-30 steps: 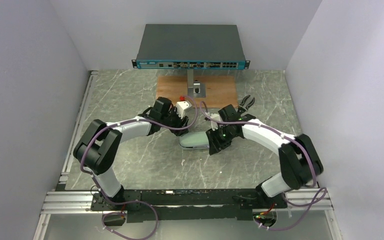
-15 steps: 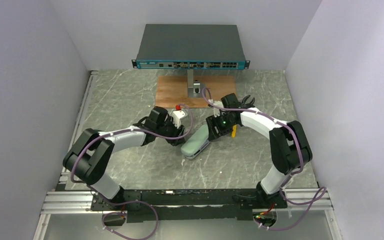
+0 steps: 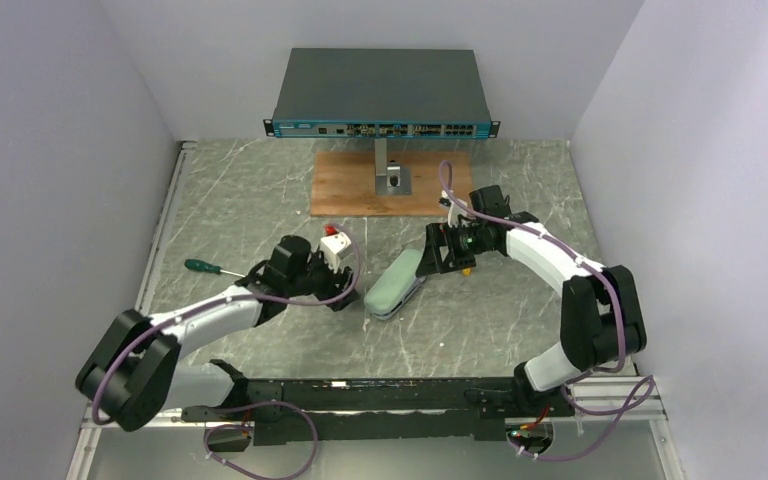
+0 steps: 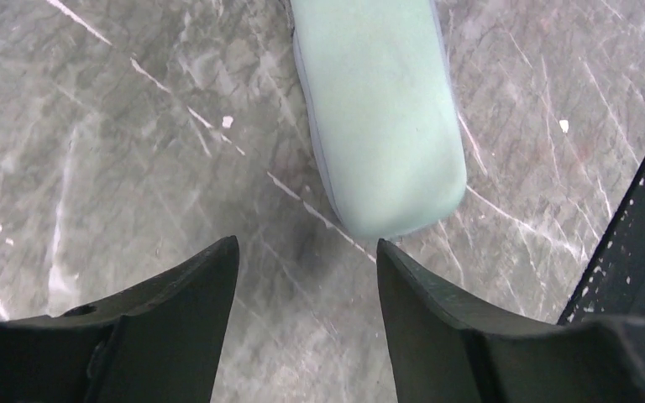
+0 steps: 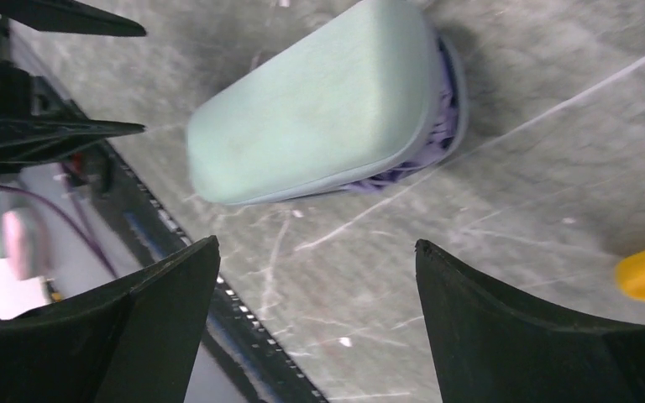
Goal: Open the umbrella
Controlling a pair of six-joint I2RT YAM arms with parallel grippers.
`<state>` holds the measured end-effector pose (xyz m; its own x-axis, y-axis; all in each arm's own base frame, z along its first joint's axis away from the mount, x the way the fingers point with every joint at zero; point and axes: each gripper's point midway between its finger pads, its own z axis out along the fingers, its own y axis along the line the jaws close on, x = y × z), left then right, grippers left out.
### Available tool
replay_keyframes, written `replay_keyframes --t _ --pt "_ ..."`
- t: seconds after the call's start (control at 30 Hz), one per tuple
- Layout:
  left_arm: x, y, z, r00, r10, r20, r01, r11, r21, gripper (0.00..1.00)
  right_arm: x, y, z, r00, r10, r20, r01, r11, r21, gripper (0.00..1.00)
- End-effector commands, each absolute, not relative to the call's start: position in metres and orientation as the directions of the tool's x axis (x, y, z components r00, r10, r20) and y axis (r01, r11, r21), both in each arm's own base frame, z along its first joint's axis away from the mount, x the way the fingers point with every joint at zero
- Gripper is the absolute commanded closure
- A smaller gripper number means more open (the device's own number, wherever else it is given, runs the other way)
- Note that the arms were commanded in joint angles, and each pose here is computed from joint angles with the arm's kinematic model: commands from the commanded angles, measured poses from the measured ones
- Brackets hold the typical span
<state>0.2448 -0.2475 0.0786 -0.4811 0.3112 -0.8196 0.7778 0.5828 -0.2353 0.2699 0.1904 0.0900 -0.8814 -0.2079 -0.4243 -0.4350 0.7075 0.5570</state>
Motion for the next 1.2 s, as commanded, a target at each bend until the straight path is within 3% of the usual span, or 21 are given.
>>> replay_keyframes --t 0.0,0.27,0.3,0.33,0.5,0.67,0.8,1.03,1.17 --pt "0.236 -0.243 0.088 -0.452 0.254 -0.855 0.756 0.619 -0.215 0.33 0.254 0.211 0.103 -0.959 -0.04 -0.281 -0.239 0.647 0.724 0.12" --pt "0.205 -0.261 0.065 -0.426 0.328 -0.843 0.809 0.556 -0.192 0.34 0.255 0.231 0.077 -0.984 -0.034 -0.175 -0.154 0.655 0.74 0.11" --pt "0.206 -0.265 0.088 -0.374 0.285 -0.883 0.821 0.544 -0.173 0.34 0.255 0.234 0.077 -0.985 -0.036 -0.17 -0.152 0.65 0.744 0.11" --pt "0.203 -0.264 0.061 -0.422 0.335 -0.842 0.811 0.555 -0.185 0.34 0.255 0.237 0.076 -0.985 -0.034 -0.166 -0.148 0.65 0.745 0.11" --pt "0.208 -0.265 0.047 -0.437 0.354 -0.827 0.798 0.577 -0.175 0.35 0.264 0.253 0.066 -0.991 0.026 -0.135 -0.084 0.661 0.746 0.11" --pt "0.211 -0.271 0.037 -0.456 0.357 -0.815 0.791 0.583 -0.187 0.37 0.263 0.252 0.045 -0.994 0.073 -0.076 -0.004 0.694 0.72 0.19" --pt "0.209 -0.279 0.038 -0.46 0.345 -0.818 0.799 0.563 -0.212 0.39 0.257 0.248 0.025 -0.994 0.11 -0.005 0.076 0.712 0.698 0.34" --pt "0.204 -0.289 0.035 -0.477 0.341 -0.81 0.791 0.568 -0.227 0.43 0.254 0.242 0.008 -0.979 0.189 0.072 0.187 0.713 0.676 0.72" --pt "0.213 -0.286 0.026 -0.513 0.34 -0.788 0.752 0.621 -0.222 0.5 0.253 0.24 0.003 -0.967 0.235 0.096 0.237 0.7 0.673 0.95"
